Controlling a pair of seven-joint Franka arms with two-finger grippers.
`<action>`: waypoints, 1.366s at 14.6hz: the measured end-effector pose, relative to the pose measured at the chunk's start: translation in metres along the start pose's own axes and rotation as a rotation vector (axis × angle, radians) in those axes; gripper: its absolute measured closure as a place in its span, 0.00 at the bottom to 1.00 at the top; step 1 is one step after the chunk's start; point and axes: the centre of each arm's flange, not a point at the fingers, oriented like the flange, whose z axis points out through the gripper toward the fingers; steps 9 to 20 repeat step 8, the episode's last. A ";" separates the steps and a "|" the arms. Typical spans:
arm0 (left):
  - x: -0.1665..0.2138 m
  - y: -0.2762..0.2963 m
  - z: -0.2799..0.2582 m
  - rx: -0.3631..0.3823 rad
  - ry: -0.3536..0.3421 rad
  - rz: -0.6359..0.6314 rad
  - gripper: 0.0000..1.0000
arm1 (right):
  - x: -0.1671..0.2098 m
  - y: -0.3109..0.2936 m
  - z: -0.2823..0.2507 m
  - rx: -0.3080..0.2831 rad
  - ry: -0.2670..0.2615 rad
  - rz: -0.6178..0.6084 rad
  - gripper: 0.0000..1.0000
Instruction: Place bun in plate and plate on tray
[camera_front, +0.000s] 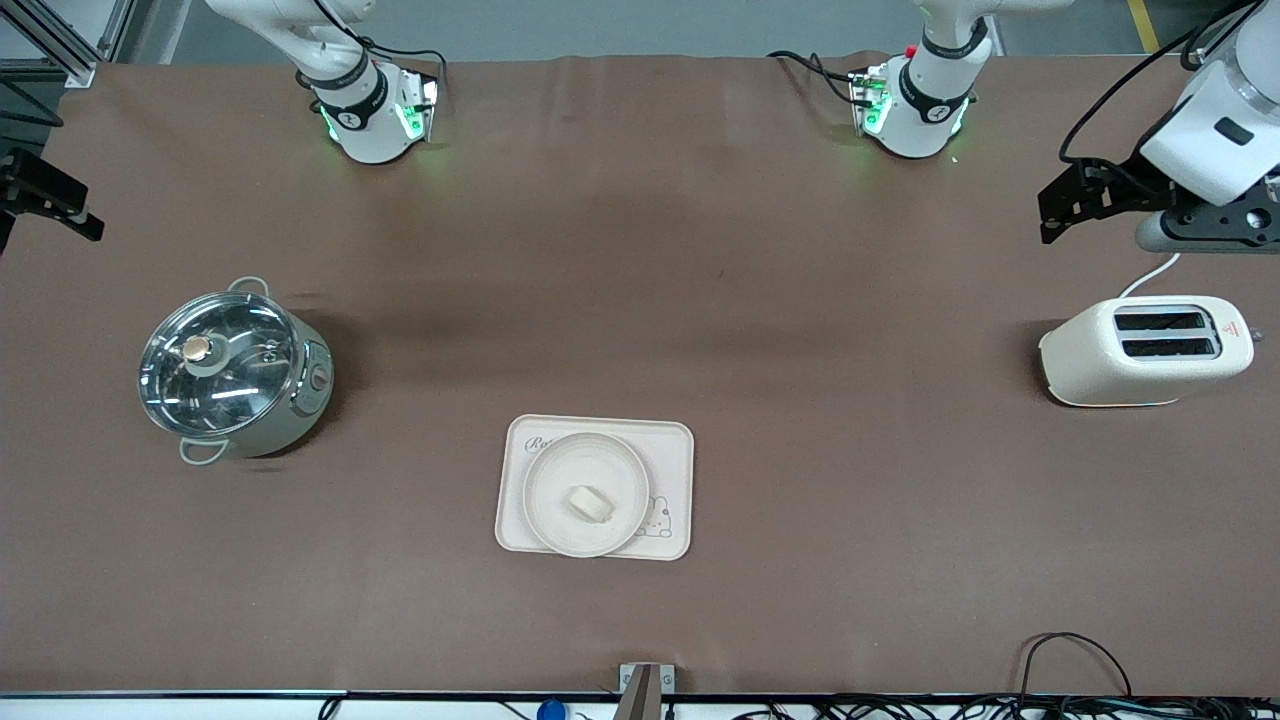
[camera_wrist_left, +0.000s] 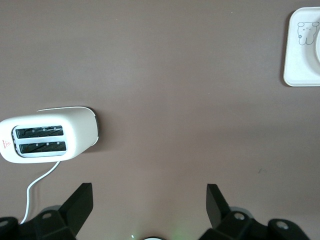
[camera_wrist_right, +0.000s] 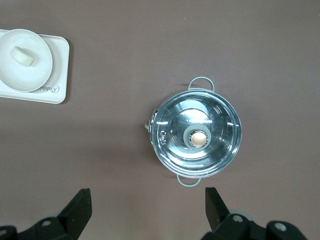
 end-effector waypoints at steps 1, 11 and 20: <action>0.000 0.000 0.000 0.000 0.000 0.000 0.00 | 0.001 -0.003 0.002 -0.012 -0.003 -0.007 0.00; 0.000 -0.006 0.000 0.000 -0.002 -0.010 0.00 | 0.004 -0.010 0.006 -0.024 0.000 -0.022 0.00; 0.000 -0.006 0.000 0.000 -0.002 -0.010 0.00 | 0.004 -0.010 0.006 -0.024 0.000 -0.022 0.00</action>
